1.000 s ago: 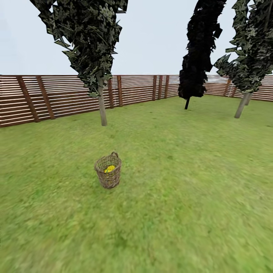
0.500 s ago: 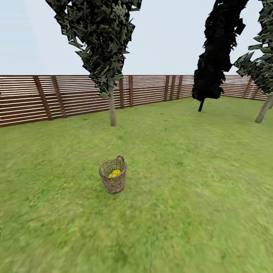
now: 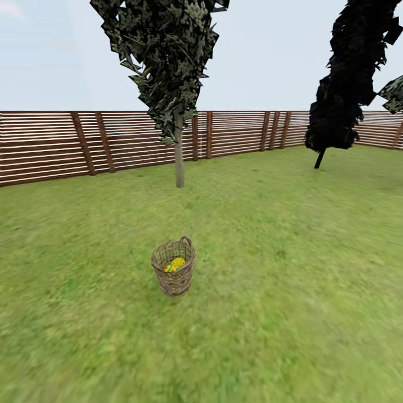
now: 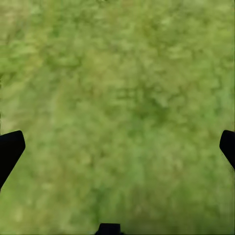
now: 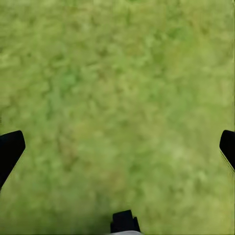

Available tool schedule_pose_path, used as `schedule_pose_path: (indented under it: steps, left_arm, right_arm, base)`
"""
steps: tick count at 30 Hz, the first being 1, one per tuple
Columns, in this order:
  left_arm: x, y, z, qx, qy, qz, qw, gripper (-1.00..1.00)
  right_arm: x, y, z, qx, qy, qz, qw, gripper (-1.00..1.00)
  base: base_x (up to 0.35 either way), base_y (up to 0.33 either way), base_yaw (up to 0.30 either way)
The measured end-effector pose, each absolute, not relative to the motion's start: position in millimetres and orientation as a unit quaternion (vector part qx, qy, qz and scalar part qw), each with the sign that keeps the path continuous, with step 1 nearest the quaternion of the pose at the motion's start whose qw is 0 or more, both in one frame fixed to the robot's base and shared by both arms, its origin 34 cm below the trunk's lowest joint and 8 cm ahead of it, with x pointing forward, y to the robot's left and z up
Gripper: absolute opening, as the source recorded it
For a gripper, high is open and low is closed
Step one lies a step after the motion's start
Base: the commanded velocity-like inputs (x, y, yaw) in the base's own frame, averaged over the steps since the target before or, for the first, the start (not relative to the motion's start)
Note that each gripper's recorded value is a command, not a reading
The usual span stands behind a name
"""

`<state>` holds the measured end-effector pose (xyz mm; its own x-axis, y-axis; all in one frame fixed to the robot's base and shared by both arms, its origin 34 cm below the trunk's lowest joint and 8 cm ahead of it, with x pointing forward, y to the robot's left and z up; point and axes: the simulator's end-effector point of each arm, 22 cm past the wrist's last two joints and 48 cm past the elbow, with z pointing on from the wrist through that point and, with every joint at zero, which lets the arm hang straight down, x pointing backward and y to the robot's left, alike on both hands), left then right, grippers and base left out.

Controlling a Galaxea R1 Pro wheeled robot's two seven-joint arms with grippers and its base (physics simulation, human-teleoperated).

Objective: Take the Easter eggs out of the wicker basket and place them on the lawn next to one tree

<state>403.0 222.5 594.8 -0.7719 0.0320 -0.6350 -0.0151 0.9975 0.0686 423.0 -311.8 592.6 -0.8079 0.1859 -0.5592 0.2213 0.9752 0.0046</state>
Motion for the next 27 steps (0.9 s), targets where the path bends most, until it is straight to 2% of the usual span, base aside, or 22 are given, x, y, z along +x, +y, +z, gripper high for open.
schedule_pose_path:
  steps: [27]
  left_arm:
    - [402.9, 229.0, 594.5, 0.006, 0.941, 0.040, 0.337, 1.00]
  right_arm:
    - [424.2, -312.8, 593.2, 0.104, 0.950, -0.031, 0.292, 1.00]
  base:
    - [0.330, -0.165, 0.142]
